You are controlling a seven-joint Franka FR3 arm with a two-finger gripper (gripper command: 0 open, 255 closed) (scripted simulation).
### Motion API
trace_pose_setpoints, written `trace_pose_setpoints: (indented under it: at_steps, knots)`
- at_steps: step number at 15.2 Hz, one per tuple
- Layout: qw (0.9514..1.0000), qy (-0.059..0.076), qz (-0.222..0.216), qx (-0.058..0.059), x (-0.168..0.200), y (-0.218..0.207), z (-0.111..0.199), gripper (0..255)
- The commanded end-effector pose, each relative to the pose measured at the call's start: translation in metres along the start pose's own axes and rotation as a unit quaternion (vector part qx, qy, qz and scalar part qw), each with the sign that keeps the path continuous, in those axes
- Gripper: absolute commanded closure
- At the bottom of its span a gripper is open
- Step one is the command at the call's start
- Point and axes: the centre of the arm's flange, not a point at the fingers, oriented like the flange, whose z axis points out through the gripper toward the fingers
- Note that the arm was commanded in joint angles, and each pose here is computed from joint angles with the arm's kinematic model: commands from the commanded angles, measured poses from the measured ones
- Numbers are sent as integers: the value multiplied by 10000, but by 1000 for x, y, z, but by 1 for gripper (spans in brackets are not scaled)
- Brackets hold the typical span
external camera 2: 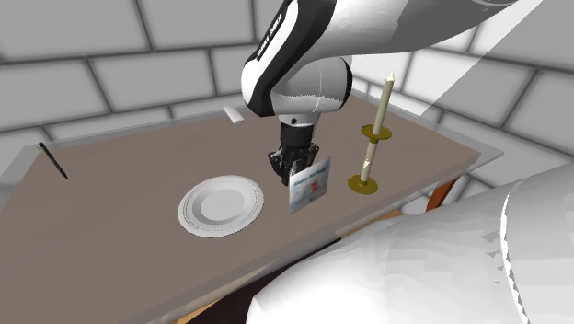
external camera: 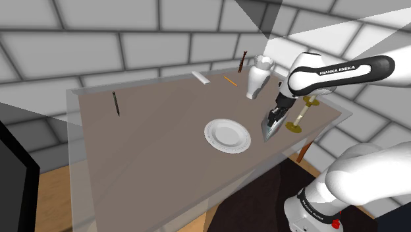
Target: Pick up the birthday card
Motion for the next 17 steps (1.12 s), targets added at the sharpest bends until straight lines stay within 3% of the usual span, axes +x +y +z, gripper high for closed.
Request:
trace_pose_setpoints:
  at_steps: [1, 17]
  knots:
    - [10000, -3, -6, 7, 0, -1, -4, 255]
    - [10000, -3, -6, 7, -1, -7, -79, 255]
